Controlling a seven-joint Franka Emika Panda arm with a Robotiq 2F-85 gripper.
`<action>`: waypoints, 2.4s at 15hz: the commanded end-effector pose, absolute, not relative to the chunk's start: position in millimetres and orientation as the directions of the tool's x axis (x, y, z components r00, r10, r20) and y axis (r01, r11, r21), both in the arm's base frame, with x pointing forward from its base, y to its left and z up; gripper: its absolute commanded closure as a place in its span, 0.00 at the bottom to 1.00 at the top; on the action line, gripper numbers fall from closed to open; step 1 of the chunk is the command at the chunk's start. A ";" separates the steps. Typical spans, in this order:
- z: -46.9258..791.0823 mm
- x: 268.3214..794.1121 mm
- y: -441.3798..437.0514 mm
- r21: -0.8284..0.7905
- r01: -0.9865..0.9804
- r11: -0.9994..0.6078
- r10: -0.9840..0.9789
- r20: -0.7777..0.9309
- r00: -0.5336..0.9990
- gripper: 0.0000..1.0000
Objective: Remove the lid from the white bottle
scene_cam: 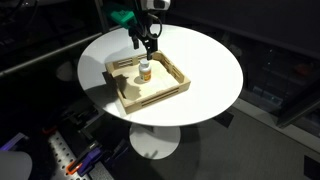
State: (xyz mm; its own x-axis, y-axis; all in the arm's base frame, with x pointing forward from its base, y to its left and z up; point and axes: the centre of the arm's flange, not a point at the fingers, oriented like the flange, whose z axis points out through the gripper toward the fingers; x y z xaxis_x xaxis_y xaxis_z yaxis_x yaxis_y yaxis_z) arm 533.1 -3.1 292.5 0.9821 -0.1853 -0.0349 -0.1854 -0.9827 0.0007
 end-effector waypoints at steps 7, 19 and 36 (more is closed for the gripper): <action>258.1 550.3 -4.3 0.016 -0.199 -0.980 -0.199 -0.028 0.980 0.00; 241.7 564.6 6.5 0.027 -0.182 -0.983 -0.183 -0.032 0.983 0.12; 248.5 565.4 6.8 0.045 -0.160 -0.986 -0.161 -0.021 0.987 0.60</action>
